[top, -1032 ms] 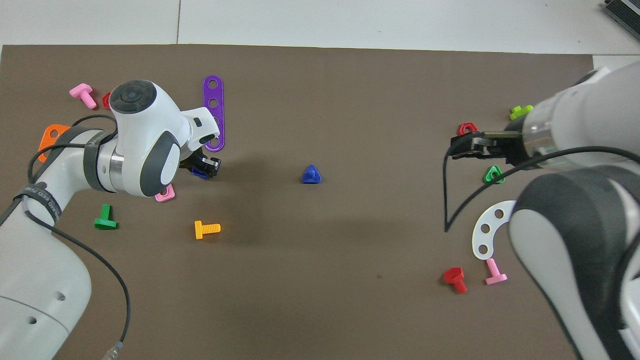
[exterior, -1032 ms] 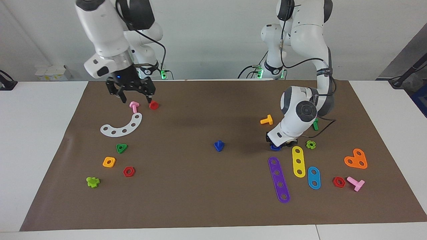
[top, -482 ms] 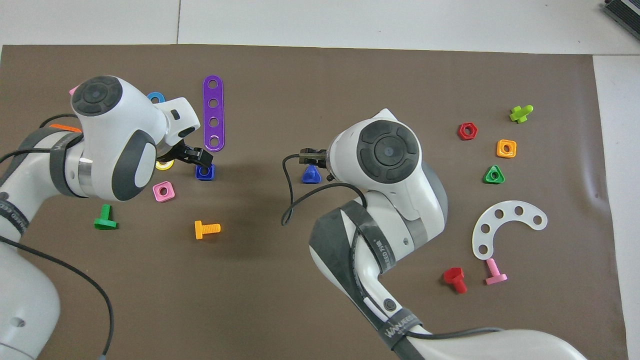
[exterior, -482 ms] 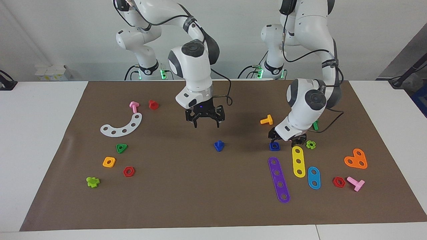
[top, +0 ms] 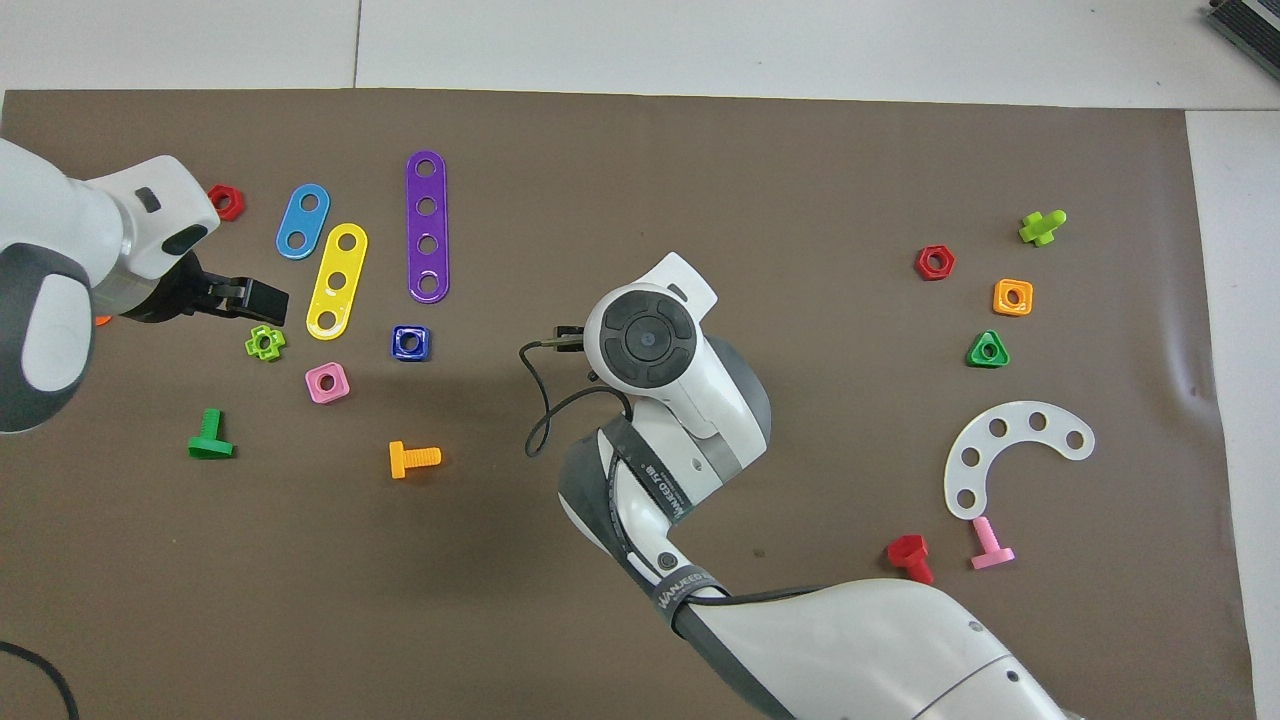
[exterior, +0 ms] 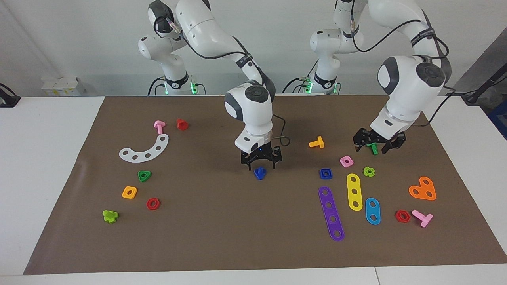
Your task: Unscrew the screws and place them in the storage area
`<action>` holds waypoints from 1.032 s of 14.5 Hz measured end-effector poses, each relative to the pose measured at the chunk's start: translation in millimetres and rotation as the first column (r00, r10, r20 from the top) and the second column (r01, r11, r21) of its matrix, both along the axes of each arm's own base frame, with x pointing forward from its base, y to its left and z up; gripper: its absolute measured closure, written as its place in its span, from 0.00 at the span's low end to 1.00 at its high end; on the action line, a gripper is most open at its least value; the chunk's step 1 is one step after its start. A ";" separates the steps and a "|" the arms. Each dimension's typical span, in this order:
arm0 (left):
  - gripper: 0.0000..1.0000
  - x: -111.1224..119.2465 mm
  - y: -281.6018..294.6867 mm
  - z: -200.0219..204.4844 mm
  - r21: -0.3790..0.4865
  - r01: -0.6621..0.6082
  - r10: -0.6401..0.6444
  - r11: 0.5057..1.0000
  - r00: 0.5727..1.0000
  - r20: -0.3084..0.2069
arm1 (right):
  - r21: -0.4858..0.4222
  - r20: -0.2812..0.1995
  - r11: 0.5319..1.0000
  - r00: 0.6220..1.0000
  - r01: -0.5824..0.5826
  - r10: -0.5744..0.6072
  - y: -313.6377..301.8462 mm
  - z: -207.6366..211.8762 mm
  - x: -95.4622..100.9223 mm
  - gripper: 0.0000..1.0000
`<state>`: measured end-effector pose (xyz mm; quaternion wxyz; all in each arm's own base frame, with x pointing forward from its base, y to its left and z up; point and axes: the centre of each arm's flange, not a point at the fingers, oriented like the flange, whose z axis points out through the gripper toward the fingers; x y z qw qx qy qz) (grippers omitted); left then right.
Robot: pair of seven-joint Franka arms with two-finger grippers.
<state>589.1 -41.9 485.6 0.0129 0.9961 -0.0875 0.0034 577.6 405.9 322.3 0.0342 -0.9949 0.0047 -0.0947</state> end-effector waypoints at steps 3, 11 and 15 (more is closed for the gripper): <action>0.00 -22.5 26.0 44.7 0.000 -0.042 0.042 0.999 0.999 0.012 | -0.018 -0.008 1.000 1.000 -0.021 0.021 1.9 -16.1 -1.4 0.13; 0.00 -58.6 32.3 116.7 0.024 -0.077 0.077 0.997 0.997 -0.015 | -0.027 -0.011 0.999 0.999 -0.044 0.044 0.9 -19.5 -2.0 0.78; 0.00 -59.0 27.7 119.2 0.033 -0.076 0.076 0.997 0.997 -0.013 | -0.027 -0.011 0.999 0.999 -0.044 0.043 0.8 -19.5 -1.9 0.79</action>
